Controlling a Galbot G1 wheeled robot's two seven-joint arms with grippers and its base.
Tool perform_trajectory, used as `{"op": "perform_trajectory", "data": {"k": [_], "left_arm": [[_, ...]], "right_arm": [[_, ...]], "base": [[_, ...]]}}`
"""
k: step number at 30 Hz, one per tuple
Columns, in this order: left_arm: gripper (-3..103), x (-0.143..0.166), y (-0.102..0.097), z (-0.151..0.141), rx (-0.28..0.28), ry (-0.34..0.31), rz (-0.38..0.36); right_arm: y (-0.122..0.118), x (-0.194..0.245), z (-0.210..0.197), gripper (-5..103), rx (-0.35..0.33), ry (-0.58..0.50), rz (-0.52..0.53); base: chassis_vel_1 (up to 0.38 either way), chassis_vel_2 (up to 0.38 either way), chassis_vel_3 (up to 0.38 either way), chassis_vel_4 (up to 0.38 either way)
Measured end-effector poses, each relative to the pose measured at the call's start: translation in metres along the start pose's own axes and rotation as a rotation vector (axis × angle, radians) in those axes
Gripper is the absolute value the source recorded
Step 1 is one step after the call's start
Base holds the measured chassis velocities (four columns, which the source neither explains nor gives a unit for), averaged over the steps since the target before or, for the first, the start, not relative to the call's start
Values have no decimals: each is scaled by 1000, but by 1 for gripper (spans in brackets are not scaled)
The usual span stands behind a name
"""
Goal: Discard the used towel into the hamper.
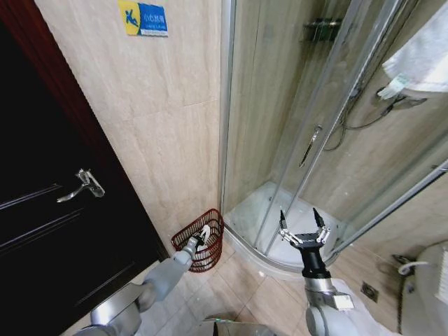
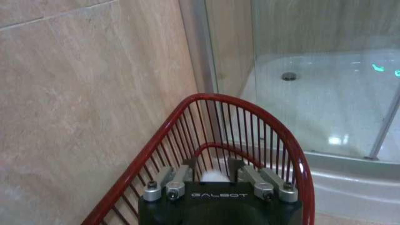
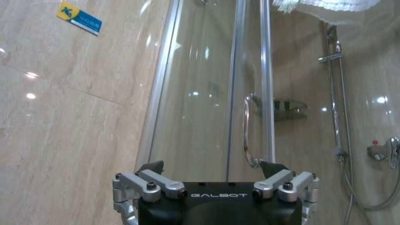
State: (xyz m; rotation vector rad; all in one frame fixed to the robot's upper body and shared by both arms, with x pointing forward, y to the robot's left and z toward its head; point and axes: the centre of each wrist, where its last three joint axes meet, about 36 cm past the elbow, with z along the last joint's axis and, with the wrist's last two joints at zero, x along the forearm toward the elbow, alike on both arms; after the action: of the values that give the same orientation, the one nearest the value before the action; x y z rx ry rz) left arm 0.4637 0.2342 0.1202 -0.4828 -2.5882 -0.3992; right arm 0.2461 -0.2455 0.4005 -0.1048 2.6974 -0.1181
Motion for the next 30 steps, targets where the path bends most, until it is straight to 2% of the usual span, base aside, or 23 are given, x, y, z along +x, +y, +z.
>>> {"op": "perform_trajectory", "data": {"k": [2,3,5,6,8,9,10,12,13,14,17,20,22,24,27,28,30], "left_arm": [[44,5,0,6,-3,4,13],[44,5,0,6,-3,4,13],[55,8,2,8,12,-4,8],[55,8,2,8,12,-4,8],[66,11,-2,5,60,-27,0],[66,12,-6,3,91,-34,-3],[66,12,-6,3,91,-34,-3],[77,22,-19,0,183,-34,4],[82,27,-21,-1,197,-47,16],[82,27,-21,-1,197,-47,16],[97,42,-23,-5,212,-91,33],[99,54,-19,-16,235,-127,31],[100,82,-12,-23,268,-163,23],[100,90,-10,-24,274,-172,22],[100,144,-7,-25,326,-205,0],[100,144,-7,-25,326,-205,0],[100,175,-6,-37,362,-238,-27]], "right_arm": [[0,0,0,100,1,1,-1],[0,0,0,100,1,1,-1],[0,1,1,100,2,4,-2],[0,1,1,100,2,4,-2],[0,1,1,100,10,9,-7],[0,1,1,100,16,16,-10],[0,1,1,100,16,16,-10],[1,1,0,100,30,41,-11],[1,1,-1,100,32,46,-8],[1,1,-1,100,32,46,-8],[1,-3,-6,100,37,60,6],[1,-6,-12,100,36,67,24],[0,-12,-24,100,30,86,53],[-1,-13,-27,100,29,91,60],[-3,-20,-36,100,35,103,99],[-3,-20,-36,100,35,103,99],[-4,-23,-47,100,39,99,114]], "base": [[0,0,0,0],[0,0,0,0],[0,0,0,0],[0,0,0,0],[0,0,0,0],[0,0,0,0],[0,0,0,0],[0,0,0,0],[0,0,0,0],[0,0,0,0],[0,0,0,0],[0,0,0,0],[0,0,0,0],[0,0,0,0],[0,0,0,0],[0,0,0,0],[0,0,0,0]]}}
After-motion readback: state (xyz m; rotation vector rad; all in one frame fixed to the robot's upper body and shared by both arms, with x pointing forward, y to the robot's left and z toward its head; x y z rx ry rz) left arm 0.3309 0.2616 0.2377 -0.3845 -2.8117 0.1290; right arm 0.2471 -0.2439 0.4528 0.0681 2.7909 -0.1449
